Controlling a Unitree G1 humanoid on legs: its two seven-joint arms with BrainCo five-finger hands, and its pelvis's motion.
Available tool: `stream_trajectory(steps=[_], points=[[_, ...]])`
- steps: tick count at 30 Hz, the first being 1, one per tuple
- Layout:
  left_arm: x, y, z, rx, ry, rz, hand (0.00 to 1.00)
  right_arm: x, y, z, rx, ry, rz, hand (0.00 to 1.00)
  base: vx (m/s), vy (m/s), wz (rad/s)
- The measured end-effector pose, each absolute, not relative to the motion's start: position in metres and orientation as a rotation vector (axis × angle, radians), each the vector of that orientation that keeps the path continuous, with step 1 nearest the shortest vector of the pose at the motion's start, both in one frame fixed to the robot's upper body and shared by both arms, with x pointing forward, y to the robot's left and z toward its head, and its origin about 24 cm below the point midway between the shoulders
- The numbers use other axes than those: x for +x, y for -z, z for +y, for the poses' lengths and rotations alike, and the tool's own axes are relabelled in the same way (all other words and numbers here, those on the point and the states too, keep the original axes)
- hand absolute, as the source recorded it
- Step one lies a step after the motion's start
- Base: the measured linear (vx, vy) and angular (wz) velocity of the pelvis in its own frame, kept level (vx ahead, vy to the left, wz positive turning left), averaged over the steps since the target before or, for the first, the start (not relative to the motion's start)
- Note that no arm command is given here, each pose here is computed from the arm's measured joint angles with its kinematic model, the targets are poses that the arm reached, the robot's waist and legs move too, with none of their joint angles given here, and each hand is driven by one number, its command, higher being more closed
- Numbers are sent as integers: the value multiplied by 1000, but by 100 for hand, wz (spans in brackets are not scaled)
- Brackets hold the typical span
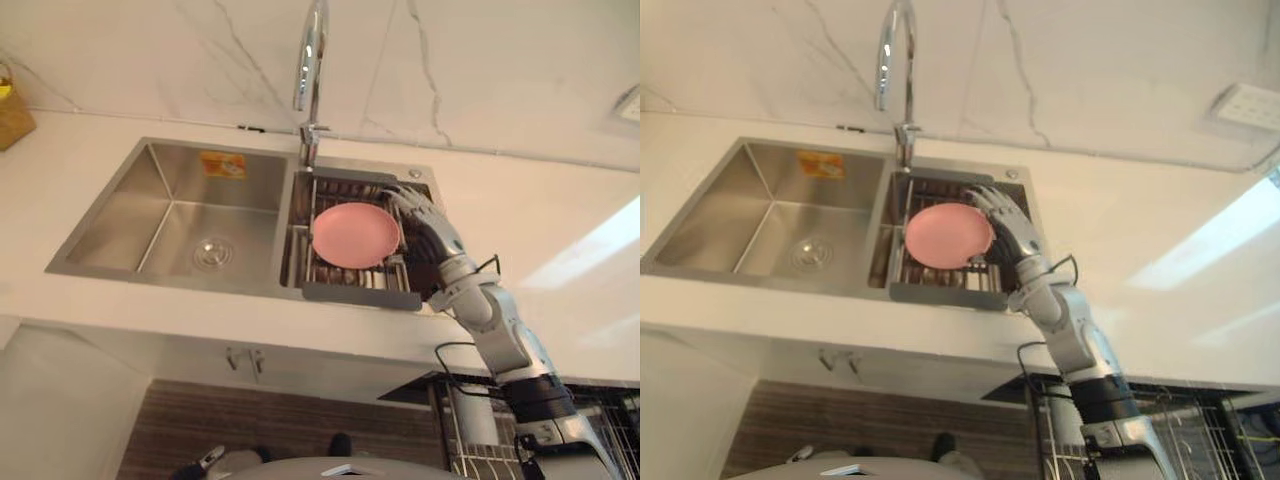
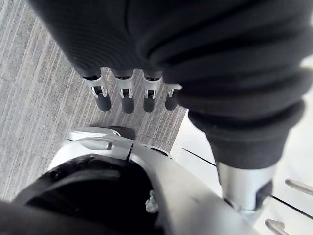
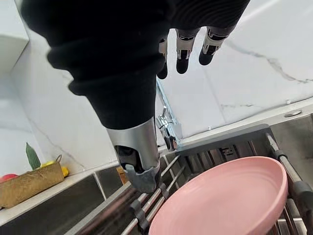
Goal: Walk over to the sink, pick up the cup, carry it to the dishwasher, place the cup inside the dishwasher, then close the dishwasher door
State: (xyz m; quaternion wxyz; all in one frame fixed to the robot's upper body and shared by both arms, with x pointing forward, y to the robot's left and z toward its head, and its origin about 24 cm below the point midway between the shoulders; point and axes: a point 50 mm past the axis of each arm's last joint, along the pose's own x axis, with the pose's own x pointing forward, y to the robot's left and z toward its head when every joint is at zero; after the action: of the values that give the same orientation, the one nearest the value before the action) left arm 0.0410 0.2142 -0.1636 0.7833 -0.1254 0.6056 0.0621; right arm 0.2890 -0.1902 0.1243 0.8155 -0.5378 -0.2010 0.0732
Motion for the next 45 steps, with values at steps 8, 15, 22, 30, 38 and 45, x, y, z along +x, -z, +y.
stream_trajectory(steps=[8,15,22,30,38,45], points=[[37,163,215,-309,-148,1294,0,301,-103,-194,-1283,-247,-353,0,-64,26,12],[36,162,215,-328,-149,1289,0,308,-78,-201,-1342,-309,-228,0,-7,4,0],[36,162,214,-334,-146,1285,0,312,-65,-210,-1413,-298,-152,0,9,13,10],[37,161,214,-340,-146,1279,0,311,-51,-215,-1569,-188,-177,0,-11,11,9],[36,162,213,-355,-152,1278,0,311,-43,-218,-1673,-171,-176,0,12,10,1],[35,162,213,-362,-156,1278,0,312,-40,-221,-1688,-186,-150,0,21,28,7]])
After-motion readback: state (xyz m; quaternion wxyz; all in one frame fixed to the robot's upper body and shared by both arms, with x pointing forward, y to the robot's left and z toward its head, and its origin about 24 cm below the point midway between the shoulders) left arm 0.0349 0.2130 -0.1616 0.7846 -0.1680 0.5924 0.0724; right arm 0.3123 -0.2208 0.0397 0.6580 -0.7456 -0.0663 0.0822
